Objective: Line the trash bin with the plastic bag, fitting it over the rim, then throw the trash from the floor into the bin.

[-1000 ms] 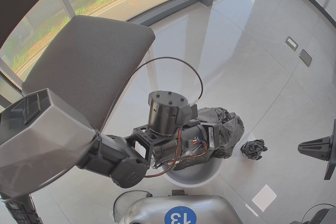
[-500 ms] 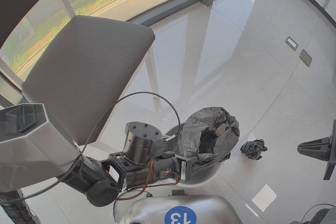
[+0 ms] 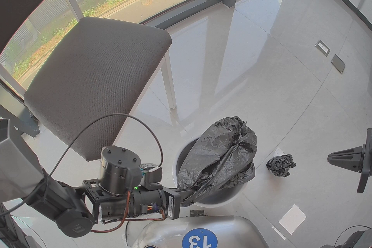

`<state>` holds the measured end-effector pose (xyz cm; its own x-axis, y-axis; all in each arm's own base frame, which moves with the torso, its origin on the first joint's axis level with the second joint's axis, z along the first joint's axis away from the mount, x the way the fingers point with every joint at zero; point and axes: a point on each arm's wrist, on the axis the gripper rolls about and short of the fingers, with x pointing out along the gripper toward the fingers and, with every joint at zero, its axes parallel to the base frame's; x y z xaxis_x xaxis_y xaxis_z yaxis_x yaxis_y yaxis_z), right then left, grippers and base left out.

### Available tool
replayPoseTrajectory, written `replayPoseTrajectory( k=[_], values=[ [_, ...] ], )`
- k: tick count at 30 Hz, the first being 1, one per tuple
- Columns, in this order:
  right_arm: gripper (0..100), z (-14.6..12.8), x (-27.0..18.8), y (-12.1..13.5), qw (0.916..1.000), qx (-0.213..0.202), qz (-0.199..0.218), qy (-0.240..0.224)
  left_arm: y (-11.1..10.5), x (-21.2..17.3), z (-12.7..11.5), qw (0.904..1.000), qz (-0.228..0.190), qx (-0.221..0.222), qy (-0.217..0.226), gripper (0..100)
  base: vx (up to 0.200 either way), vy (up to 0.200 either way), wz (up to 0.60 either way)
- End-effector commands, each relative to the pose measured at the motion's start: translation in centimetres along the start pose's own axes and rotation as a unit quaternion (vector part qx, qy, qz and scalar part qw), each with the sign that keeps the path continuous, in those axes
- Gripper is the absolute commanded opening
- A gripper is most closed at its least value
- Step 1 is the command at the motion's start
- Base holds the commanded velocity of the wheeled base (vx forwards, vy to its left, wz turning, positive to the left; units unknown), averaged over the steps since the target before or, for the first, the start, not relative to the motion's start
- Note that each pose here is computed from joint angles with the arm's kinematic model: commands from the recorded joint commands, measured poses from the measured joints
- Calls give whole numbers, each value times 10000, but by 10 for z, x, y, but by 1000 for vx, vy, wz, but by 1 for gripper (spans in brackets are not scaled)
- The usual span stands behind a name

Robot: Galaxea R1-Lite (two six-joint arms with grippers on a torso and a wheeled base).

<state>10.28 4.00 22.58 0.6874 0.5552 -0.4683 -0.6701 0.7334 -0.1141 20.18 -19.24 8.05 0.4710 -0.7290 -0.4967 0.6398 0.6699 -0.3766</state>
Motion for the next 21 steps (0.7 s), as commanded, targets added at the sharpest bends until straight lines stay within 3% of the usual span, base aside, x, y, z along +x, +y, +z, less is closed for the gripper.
replayPoseTrajectory(
  k=[1, 7, 14, 21],
  values=[
    [0, 12, 12, -9, 9997, 237, 4, 89, -2, -18, -5, 10000, -14, 22, -36, 0, 0, 0, 0],
    [0, 33, 32, -23, 9981, 578, 28, 187, -6, -17, -6, 9998, -174, 60, 10, 0, 0, 0, 0],
    [0, 46, 81, -45, 9921, 1036, 142, 688, -9, -23, 0, 9996, -227, 98, -146, 0, 0, 0, 0],
    [0, 47, 115, -58, 9906, 916, 246, 989, -10, -29, 4, 9993, -240, 103, -271, 0, 0, 0, 0]
  ],
)
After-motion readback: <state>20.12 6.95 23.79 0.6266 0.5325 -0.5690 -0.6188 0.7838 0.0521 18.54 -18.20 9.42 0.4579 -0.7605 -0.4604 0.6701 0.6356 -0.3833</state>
